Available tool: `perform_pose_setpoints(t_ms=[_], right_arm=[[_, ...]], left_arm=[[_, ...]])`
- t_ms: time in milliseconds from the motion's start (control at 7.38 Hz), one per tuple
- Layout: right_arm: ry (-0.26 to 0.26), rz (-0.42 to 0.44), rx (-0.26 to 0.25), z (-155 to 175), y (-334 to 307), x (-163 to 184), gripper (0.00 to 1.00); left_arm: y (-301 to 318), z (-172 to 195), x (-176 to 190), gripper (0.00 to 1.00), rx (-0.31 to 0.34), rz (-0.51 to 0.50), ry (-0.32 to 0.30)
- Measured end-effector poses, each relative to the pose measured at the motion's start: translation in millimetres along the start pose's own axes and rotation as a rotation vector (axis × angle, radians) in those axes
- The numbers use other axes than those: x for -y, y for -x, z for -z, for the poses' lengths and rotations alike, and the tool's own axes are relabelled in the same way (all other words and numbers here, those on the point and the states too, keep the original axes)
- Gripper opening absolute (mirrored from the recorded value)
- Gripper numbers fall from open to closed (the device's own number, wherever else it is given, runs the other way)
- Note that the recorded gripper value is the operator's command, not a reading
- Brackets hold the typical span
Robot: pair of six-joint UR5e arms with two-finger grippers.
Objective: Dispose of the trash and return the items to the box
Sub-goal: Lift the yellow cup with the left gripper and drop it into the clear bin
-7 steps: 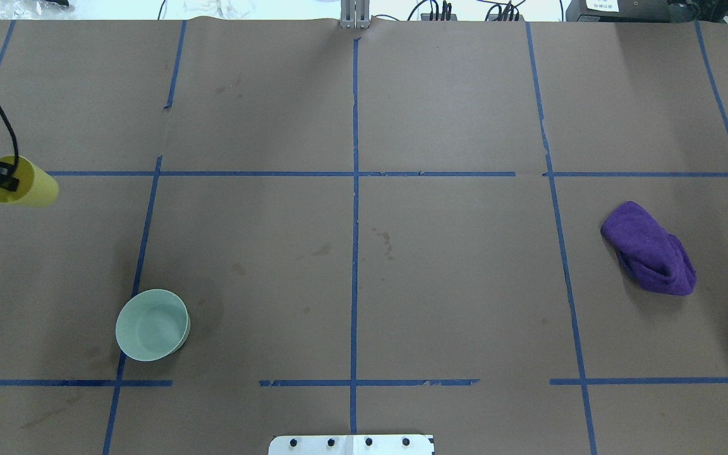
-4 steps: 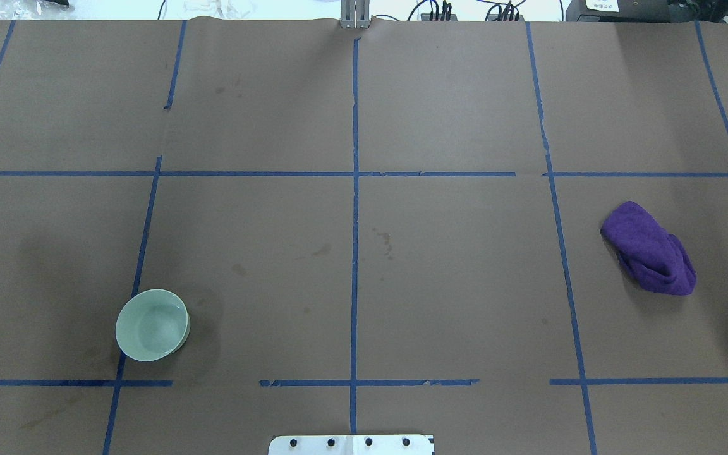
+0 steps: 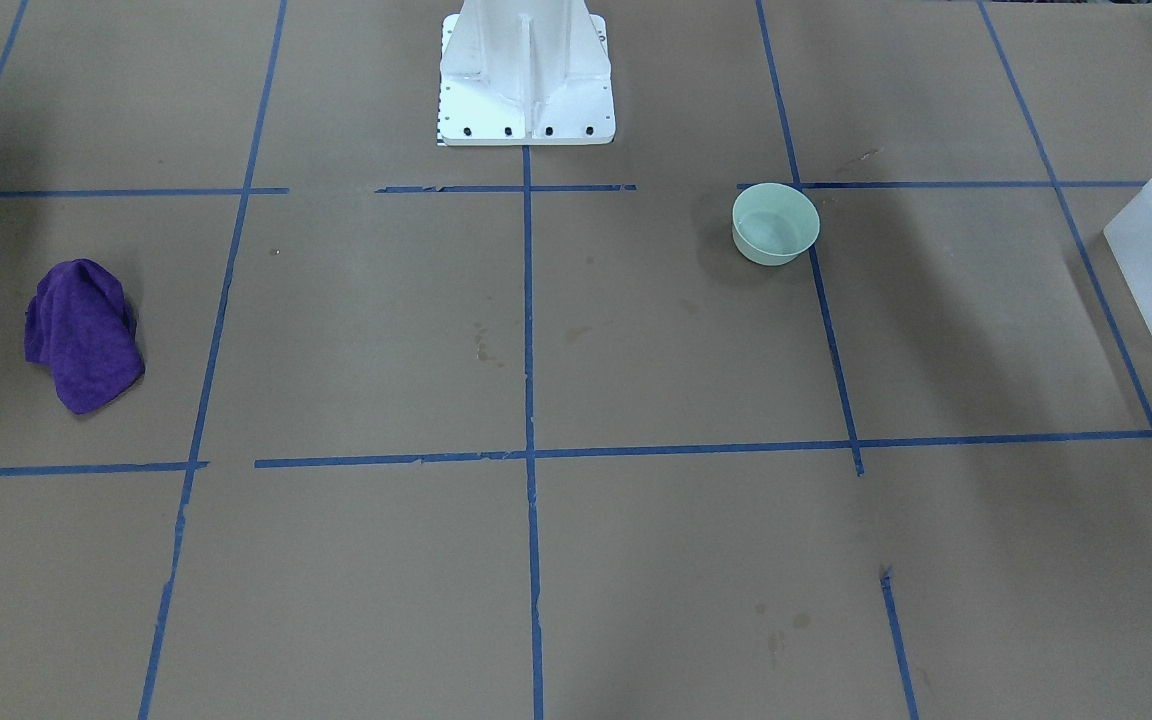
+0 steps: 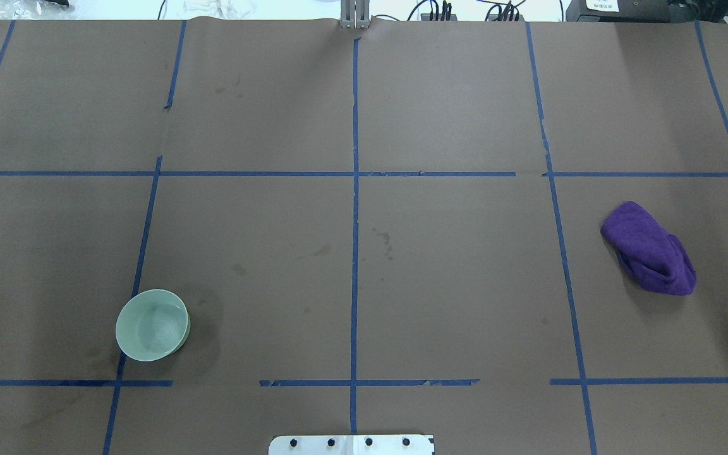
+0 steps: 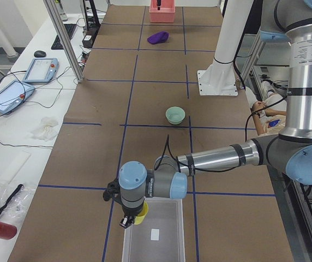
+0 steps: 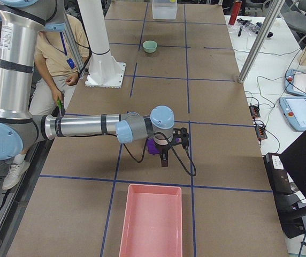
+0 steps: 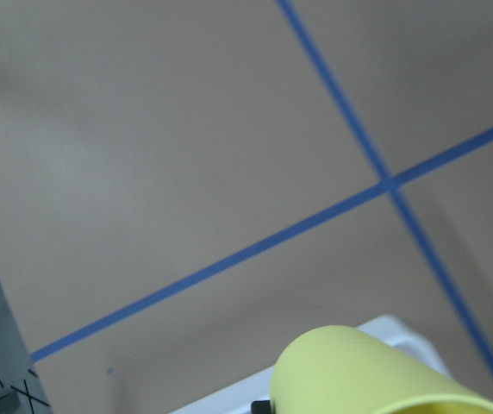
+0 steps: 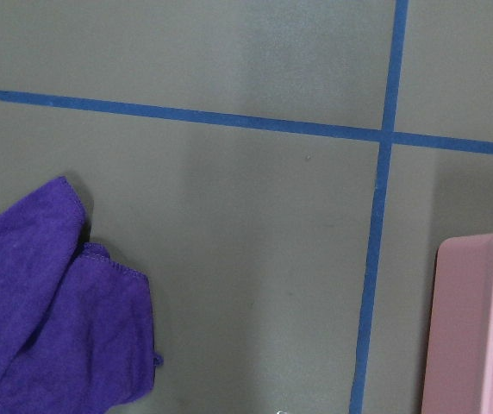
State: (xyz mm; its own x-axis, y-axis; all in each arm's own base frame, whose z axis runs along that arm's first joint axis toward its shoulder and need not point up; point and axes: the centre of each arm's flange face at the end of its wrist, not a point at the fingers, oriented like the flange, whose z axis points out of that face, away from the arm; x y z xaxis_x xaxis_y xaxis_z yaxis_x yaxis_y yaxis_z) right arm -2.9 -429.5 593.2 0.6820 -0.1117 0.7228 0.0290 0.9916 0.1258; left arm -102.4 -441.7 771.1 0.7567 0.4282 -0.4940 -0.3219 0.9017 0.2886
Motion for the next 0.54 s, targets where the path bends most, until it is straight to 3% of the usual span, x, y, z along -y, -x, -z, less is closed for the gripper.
perform_pose_setpoints(t_ms=[271, 542], right_arm=[[-0.002, 0.003, 0.001, 0, 1, 1, 1.0], [-0.002, 0.006, 0.001, 1, 3, 2, 1.0]], left_arm=[[-2, -33, -43, 0.0, -0.09, 0.029, 0.028], [-2, -52, -60, 0.0, -0.134, 0.023, 0.008]])
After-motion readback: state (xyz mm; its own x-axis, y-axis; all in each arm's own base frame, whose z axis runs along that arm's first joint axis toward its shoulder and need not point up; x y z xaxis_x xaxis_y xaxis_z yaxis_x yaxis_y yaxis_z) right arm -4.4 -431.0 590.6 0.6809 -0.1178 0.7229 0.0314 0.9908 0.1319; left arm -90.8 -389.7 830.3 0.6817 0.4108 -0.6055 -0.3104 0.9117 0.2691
